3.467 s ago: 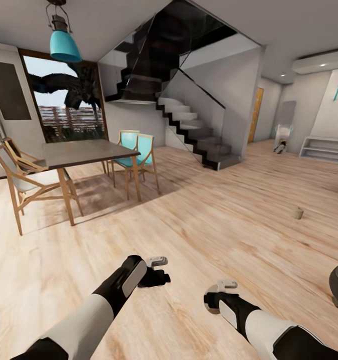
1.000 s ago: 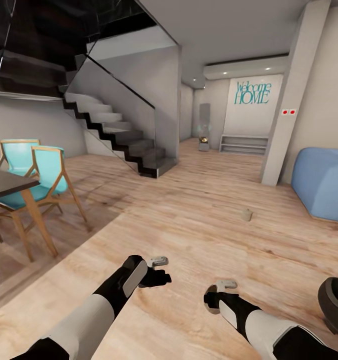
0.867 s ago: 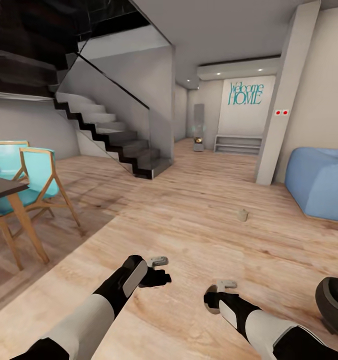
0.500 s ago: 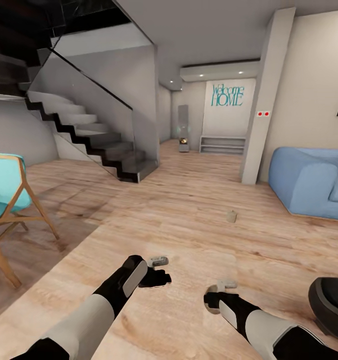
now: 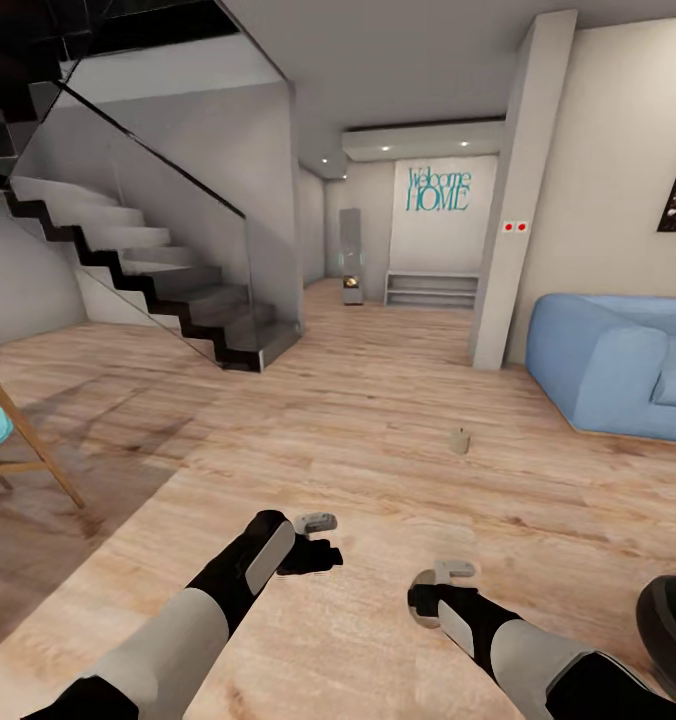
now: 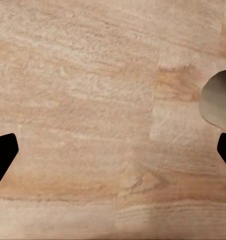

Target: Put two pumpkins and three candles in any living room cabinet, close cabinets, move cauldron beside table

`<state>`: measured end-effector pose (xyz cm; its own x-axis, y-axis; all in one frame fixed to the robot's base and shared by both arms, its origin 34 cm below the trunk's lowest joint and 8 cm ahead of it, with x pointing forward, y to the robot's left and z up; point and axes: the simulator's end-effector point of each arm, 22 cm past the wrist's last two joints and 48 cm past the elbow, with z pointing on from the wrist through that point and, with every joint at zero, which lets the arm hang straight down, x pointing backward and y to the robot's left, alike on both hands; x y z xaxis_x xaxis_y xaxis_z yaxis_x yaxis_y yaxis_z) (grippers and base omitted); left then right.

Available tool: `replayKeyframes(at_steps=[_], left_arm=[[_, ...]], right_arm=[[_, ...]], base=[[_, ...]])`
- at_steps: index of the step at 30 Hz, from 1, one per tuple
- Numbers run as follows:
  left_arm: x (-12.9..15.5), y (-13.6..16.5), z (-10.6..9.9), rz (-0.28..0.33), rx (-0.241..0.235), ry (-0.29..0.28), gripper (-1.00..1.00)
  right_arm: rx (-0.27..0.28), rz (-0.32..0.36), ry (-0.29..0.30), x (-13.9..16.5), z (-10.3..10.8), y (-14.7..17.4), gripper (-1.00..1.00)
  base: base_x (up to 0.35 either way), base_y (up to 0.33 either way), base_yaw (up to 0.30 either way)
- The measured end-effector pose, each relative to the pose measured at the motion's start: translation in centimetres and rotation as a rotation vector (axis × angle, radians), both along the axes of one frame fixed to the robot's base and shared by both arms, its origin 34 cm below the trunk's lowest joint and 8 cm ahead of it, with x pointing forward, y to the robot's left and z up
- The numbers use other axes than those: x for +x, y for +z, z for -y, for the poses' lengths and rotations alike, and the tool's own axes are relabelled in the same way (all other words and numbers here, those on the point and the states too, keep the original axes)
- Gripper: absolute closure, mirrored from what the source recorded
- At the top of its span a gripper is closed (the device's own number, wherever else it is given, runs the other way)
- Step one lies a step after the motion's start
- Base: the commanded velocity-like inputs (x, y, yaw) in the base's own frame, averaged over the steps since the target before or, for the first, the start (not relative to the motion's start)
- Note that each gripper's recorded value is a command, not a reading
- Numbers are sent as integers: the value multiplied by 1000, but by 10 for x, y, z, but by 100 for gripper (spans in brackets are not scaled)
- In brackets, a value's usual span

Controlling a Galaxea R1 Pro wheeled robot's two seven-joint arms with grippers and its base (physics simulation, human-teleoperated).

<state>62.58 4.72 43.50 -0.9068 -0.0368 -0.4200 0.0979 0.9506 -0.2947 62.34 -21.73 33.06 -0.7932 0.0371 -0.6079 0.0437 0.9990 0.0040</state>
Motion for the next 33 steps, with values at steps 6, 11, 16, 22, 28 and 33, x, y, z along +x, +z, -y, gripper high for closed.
replayKeyframes(at_steps=[6,11,16,22,28,33], left_arm=[[-1,-3,0,-6,0,0,-100],[-1,-3,0,-6,0,0,-100],[-1,-4,0,-6,0,0,-100],[0,-3,0,-6,0,0,-100],[0,-3,0,-6,0,0,-100],[-1,-4,0,-6,0,0,-100]], right_arm=[[1,-6,0,-1,0,-3,100],[0,-6,-1,-1,1,-3,100],[-1,-6,-2,-1,1,-3,100],[-1,-6,-2,-1,1,-3,100],[0,-6,-2,-1,1,-3,100],[-1,-6,-1,-1,1,-3,100]], base=[[312,101,-68],[312,101,-170],[313,100,-286],[313,99,-294],[313,98,-295],[314,93,-295]])
